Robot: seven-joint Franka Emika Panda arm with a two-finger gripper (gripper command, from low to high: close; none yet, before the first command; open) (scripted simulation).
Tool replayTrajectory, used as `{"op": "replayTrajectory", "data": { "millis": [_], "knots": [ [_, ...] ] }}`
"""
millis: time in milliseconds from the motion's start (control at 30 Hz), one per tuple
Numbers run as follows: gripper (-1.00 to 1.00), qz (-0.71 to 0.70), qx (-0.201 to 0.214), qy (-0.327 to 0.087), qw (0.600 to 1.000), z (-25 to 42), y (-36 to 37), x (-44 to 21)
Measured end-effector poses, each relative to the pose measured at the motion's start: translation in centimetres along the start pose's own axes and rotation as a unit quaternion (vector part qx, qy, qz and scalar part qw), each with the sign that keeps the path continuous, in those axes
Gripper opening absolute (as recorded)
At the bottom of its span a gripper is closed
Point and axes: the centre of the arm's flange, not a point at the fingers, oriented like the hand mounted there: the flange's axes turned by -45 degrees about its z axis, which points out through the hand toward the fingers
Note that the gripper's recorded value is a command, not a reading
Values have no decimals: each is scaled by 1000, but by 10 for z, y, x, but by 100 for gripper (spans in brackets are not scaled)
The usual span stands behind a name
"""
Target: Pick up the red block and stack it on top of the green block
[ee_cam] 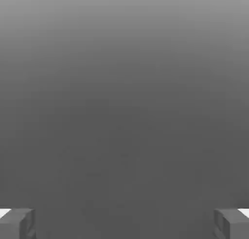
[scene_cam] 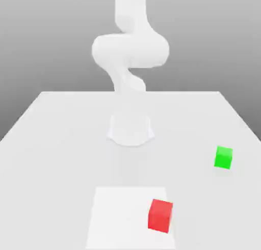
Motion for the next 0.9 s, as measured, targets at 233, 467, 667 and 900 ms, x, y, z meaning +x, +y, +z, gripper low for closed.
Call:
{"op": "replayTrajectory", "data": {
  "millis": [233, 467, 667, 900],
  "knots": [
    [0, -154, 61, -97, 981, 144, -19, -35],
    [0, -304, 122, -181, 928, 263, -50, -107],
    [0, -427, 173, -244, 853, 339, -73, -191],
    [0, -510, 207, -286, 785, 401, -81, -277]
  ]
}}
